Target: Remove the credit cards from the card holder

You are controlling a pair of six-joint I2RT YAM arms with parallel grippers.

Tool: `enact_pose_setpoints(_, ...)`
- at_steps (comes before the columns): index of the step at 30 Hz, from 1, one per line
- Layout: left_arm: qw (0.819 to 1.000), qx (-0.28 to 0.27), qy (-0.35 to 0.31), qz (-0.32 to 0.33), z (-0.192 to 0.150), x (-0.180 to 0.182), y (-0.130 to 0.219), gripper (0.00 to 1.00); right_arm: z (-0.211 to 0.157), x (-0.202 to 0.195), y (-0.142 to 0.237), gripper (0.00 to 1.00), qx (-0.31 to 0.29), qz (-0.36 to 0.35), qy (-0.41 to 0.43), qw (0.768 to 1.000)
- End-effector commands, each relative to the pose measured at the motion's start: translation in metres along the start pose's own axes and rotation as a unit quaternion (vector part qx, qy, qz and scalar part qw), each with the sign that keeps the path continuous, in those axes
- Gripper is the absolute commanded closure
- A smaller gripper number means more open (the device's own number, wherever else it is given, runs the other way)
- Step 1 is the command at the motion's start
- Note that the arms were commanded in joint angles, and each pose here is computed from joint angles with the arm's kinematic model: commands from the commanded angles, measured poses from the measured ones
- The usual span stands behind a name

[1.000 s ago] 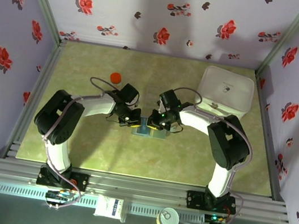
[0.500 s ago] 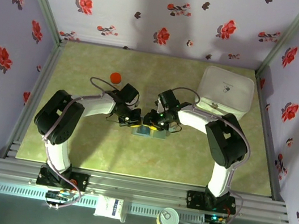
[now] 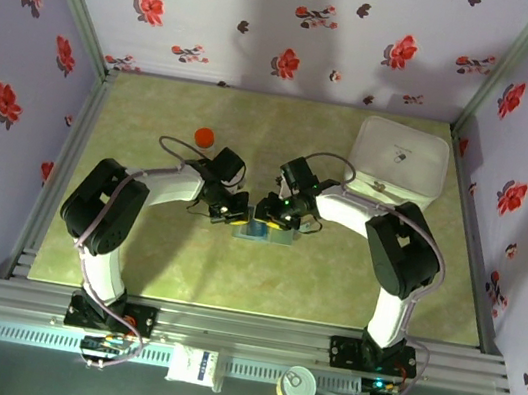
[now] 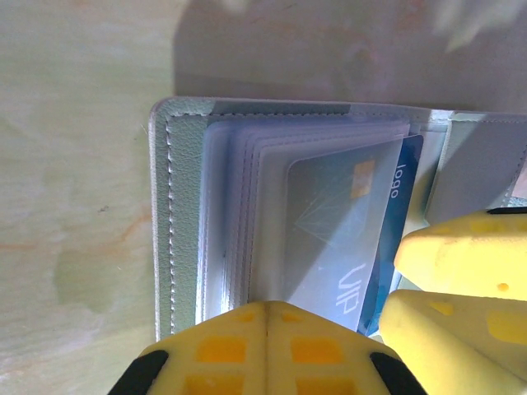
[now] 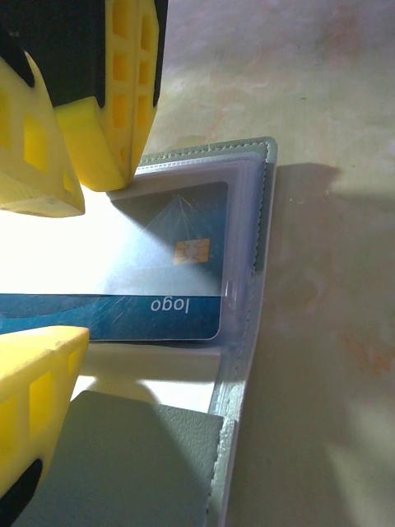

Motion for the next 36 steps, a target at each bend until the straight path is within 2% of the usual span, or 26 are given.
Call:
enact_pose_setpoints(1,1.000,0.000,-0.012,0.007,-0.001,-0.004,0.009,1.00,-0.001,0.005,0.012,0.60,-0.009,-0.005,0.011,1.000)
enact_pose_setpoints(9,1.000,-0.006,-0.016,-0.001,0.003,-0.009,0.012,1.00,-0.001,0.007,0.013,0.60,-0.011,0.002,0.012,1.000)
enact_pose_setpoints(14,1.000,-0.004,-0.018,0.002,0.004,-0.008,0.009,1.00,0.003,0.012,0.011,0.67,-0.017,0.018,0.017,1.000)
enact_pose_setpoints(28,0.999,0.014,-0.013,0.026,-0.003,0.004,-0.001,1.00,0.012,0.002,-0.008,0.73,-0.009,0.007,0.004,1.000)
enact_pose_setpoints(36,0.999,0.013,-0.016,0.028,-0.004,0.003,0.002,1.00,0.007,-0.005,0.000,0.74,-0.019,-0.013,-0.006,1.000)
Point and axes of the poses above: each hand's point on the last joint's axis, 136 mm out from that joint toward the fingers, its own y axis back along the fingers, its own x axis along the line the jaws close on, z = x × y, the point moved 7 cm from there along y, back along the fingers, and after that the axes turned 9 degrees about -y, right-handed, at the moved point
